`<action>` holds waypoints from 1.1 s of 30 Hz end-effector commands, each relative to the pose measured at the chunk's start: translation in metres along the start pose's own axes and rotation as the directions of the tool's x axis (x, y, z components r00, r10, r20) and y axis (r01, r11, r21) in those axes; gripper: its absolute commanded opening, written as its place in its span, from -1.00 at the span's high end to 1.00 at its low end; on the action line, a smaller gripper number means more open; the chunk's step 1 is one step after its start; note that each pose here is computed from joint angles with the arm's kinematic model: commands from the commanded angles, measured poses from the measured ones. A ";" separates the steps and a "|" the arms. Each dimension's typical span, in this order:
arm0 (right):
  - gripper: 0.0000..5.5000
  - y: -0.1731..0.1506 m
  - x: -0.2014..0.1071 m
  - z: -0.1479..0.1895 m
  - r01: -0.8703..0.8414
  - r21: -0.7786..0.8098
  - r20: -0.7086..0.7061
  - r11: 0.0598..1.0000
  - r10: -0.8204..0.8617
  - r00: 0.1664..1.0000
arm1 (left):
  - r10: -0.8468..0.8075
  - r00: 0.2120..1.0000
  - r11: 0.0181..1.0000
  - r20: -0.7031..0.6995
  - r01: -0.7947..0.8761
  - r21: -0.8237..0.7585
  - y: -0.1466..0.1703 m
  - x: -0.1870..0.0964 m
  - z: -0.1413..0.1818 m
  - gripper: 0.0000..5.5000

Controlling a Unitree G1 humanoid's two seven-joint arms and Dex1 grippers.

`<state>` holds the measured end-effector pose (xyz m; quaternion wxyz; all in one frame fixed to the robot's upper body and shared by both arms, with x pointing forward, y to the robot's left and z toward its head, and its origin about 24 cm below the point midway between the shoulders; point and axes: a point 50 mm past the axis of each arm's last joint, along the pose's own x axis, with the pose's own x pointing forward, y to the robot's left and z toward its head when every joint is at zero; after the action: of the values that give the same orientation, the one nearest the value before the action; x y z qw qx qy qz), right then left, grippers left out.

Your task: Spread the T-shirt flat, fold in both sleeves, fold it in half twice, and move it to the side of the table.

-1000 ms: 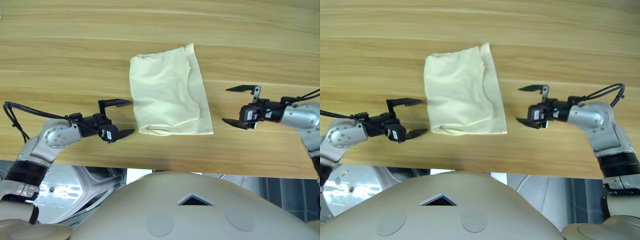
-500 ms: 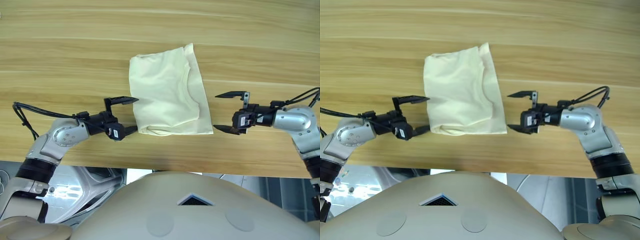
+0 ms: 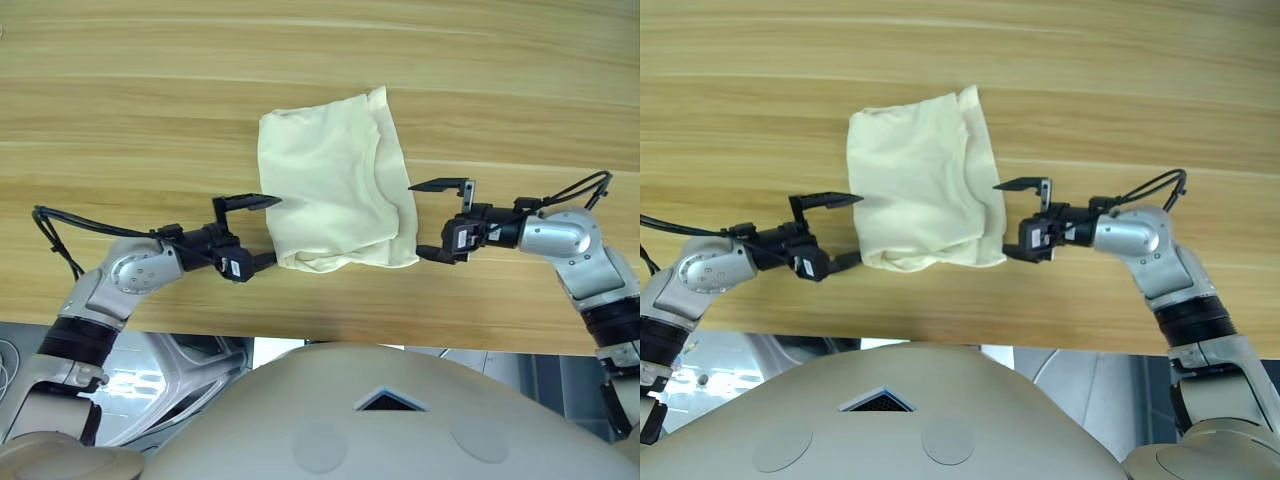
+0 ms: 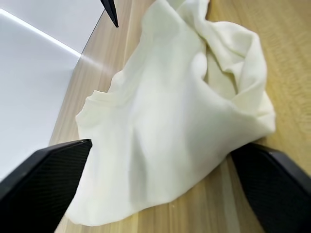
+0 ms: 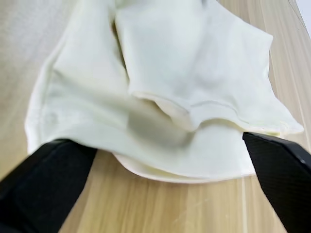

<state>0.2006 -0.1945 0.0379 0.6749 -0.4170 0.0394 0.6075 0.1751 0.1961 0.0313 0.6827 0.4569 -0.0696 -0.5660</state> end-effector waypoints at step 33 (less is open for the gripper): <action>1.00 0.020 0.000 0.003 -0.109 0.015 -0.010 0.994 0.109 0.994 | -0.108 0.985 0.992 0.131 0.115 -0.048 -0.007 0.001 0.015 0.95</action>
<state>0.1889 -0.1864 0.0269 0.6559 -0.4134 0.0500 0.6296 0.1677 0.1864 0.0255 0.6614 0.4260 -0.0703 -0.6134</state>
